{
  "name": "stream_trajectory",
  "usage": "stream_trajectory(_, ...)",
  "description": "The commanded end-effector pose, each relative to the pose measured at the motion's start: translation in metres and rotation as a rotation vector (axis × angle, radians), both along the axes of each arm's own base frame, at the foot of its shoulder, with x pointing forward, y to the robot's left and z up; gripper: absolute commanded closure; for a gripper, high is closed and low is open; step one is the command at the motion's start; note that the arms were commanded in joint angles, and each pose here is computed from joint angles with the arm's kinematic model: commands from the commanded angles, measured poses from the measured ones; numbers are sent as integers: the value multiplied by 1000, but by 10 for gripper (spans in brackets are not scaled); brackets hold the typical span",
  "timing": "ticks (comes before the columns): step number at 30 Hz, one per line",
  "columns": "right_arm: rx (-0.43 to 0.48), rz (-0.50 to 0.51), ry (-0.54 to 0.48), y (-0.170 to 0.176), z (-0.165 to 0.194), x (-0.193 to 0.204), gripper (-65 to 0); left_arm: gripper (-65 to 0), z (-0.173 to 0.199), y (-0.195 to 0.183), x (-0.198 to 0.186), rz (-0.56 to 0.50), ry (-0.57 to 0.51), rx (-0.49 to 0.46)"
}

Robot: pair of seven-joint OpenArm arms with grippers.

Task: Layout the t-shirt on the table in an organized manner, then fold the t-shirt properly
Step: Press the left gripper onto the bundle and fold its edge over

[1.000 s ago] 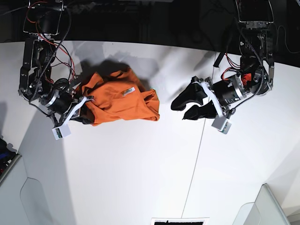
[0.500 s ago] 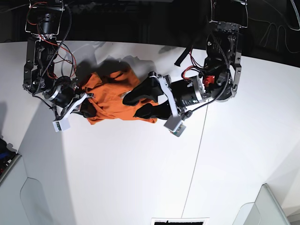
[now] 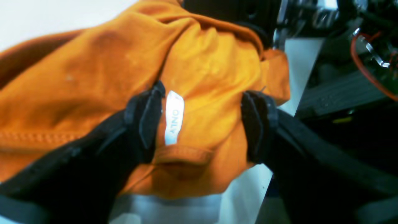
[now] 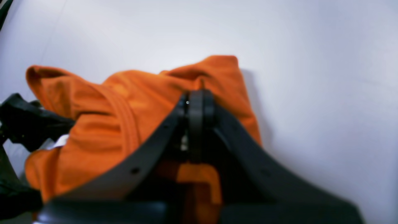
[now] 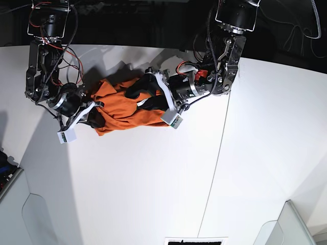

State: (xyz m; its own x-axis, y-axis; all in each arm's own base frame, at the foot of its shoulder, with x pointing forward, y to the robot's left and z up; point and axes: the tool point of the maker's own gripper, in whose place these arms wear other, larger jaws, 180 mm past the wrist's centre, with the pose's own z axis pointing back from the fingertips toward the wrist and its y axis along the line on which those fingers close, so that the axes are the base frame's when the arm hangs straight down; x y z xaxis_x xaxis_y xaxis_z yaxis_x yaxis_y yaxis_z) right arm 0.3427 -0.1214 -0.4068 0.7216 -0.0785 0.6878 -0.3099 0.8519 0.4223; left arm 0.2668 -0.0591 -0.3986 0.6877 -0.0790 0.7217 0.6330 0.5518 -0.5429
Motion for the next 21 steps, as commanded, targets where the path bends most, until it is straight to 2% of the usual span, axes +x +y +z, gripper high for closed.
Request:
stream_trajectory(1,-16,9,-10,-4,5,4,0,-436,-10,4,-3,-17,18,62)
stream_trajectory(6,-22,16,8,-4,2,0,0,-436,-5,4,5,-17,-2,64)
stream_trajectory(10,-30,34,52,-3,-6,-10,0,-436,-1,10,22,-28,-59,131)
stream_trajectory(15,12,43,39,5,0,-33,0,-436,16,16,51,-46,-146,185)
stream_trajectory(21,-18,78,4,12,12,-66,0,-436,31,21,86,-35,-212,213)
